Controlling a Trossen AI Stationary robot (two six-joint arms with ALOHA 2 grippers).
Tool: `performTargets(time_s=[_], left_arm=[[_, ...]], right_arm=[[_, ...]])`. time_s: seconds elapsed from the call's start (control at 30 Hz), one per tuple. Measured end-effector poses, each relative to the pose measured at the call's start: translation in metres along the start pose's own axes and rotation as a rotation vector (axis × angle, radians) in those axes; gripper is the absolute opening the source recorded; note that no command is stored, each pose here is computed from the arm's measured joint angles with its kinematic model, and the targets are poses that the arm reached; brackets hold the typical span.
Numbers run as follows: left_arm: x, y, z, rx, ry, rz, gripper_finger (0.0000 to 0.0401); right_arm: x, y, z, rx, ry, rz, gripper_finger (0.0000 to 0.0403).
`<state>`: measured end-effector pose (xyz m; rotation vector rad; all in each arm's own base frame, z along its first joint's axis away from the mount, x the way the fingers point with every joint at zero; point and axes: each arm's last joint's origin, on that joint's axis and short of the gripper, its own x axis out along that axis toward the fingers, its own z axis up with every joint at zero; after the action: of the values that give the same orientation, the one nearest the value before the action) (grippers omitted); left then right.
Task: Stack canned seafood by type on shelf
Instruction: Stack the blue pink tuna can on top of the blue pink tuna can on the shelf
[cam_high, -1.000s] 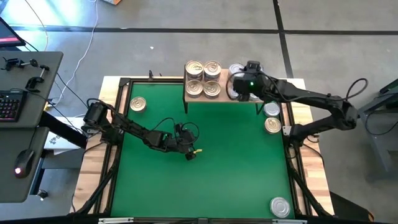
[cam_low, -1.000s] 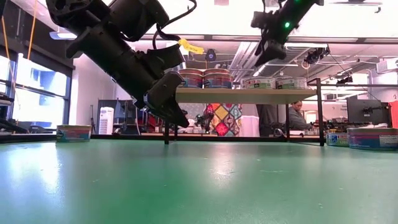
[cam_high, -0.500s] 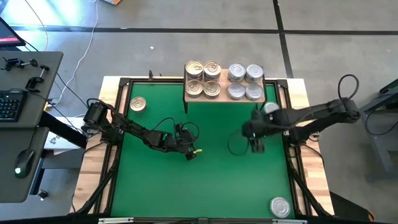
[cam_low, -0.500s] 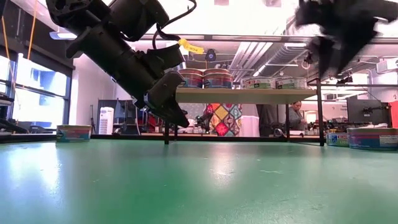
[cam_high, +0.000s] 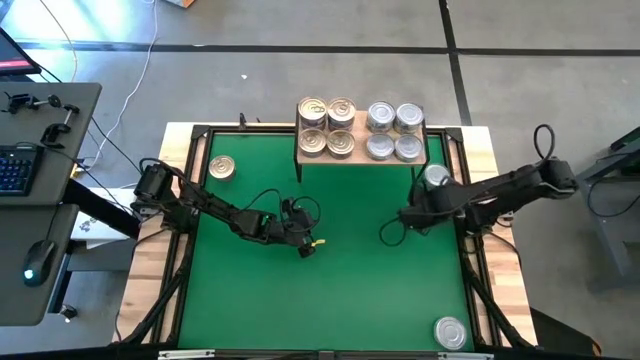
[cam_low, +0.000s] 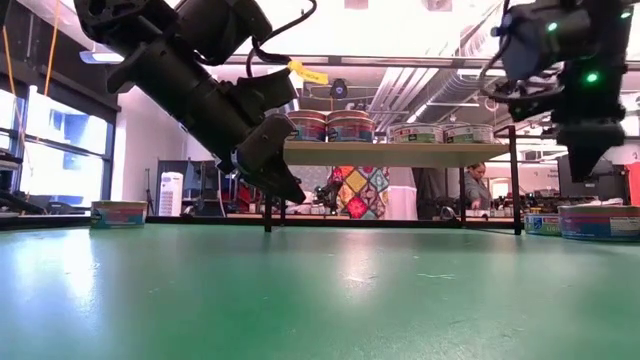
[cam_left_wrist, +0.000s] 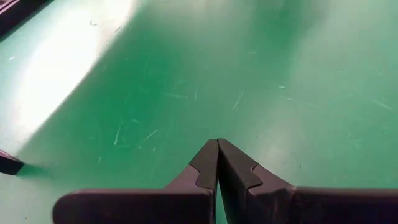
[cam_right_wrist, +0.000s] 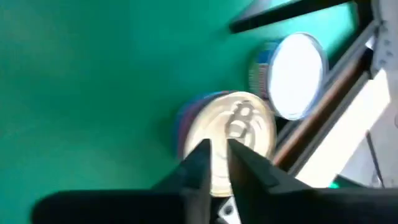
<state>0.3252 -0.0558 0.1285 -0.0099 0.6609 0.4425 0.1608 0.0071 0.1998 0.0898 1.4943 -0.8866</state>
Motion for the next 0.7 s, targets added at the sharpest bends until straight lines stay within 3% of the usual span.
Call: performTargets(time_s=[0.1, 0.27, 0.7], left_arm=[[0.000, 0.000, 0.000, -0.001, -0.001, -0.001, 0.0000], [0.000, 0.000, 0.000, -0.002, -0.002, -0.001, 0.0000], [0.000, 0.000, 0.000, -0.005, -0.005, -0.002, 0.0000]], right_arm=[[0.003, -0.005, 0.005, 0.017, 0.012, -0.014, 0.0006], [0.021, -0.010, 0.002, -0.046, 0.122, 0.008, 0.0009], [0.031, 0.000, 0.011, -0.036, 0.088, 0.191, 0.0001]])
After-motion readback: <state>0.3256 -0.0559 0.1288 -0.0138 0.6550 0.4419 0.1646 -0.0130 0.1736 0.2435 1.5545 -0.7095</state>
